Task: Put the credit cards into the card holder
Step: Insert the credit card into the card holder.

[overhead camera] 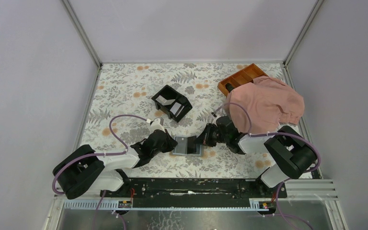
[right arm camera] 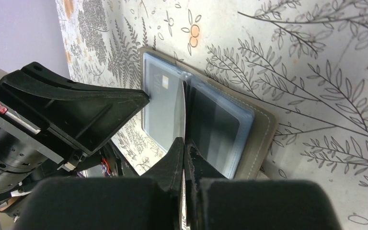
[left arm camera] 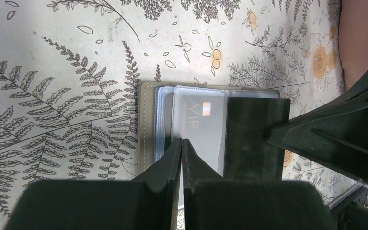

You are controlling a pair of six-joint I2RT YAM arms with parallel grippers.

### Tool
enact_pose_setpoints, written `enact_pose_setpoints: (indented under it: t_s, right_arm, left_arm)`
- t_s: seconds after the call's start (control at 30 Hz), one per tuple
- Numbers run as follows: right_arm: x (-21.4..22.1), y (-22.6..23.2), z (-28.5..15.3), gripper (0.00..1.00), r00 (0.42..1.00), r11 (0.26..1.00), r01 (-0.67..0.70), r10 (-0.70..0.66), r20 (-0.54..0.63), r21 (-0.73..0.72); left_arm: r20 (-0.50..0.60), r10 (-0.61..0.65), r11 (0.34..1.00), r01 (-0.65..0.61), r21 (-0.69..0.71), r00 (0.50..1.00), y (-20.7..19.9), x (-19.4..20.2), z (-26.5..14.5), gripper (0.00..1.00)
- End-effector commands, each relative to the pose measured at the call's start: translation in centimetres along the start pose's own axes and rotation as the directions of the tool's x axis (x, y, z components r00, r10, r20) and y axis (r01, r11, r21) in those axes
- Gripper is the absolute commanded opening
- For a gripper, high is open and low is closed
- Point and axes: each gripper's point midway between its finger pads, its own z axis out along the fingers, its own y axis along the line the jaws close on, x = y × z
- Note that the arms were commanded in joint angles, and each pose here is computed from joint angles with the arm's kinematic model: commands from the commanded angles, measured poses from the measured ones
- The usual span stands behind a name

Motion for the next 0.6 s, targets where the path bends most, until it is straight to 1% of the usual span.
enact_pose_setpoints:
  t_s: [0.0, 0.57]
  right_arm:
    - [-0.9, 0.7, -0.3, 0.00, 0.998, 0.999, -0.028, 0.030, 0.051, -0.037]
    - [0.0, -0.4, 0.9, 0.00, 0.993, 0.992, -0.112, 0.115, 0.038, -0.062]
  left_arm:
    - [-0.035, 0.031, 0.997, -0.033, -0.072, 0.999, 2.1, 1.4, -0.3, 0.06]
    - [-0.031, 0.031, 0.998, -0.033, -0.061, 0.999, 1.7, 1.4, -0.5, 0.06]
